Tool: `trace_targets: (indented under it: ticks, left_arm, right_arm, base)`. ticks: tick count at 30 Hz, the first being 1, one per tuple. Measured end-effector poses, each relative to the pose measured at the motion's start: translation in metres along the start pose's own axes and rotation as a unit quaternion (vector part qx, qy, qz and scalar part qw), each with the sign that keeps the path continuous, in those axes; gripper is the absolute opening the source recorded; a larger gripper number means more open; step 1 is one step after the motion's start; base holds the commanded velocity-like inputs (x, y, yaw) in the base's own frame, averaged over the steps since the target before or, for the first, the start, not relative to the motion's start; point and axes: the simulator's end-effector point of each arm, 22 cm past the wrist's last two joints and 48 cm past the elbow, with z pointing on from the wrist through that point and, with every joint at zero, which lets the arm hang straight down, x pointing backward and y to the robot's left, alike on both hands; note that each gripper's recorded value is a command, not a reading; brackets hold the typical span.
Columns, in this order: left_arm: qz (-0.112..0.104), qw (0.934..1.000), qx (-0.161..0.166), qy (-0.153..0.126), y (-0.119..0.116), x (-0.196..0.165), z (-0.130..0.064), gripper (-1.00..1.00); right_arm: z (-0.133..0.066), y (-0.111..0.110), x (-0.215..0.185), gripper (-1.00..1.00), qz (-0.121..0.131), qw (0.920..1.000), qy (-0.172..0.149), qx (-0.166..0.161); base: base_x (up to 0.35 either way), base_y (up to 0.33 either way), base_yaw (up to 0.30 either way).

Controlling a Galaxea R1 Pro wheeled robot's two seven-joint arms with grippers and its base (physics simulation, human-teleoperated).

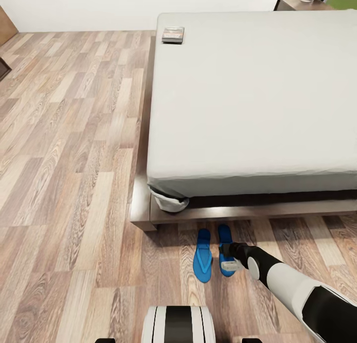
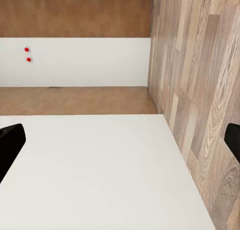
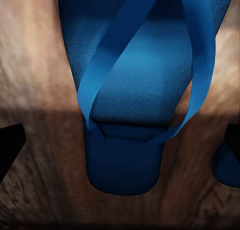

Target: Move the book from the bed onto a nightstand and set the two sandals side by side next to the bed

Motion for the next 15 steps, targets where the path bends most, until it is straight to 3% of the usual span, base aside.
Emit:
trace_targets:
  ticks: [15]
  left_arm:
    - [-0.012,0.9999,0.002,0.000,0.003,-0.002,0.000,1.00]
  right_arm:
    - [-0.010,0.002,0.011,1.00,0.001,0.9999,0.011,-0.002]
  base:
    - [0.000,0.000,0.000]
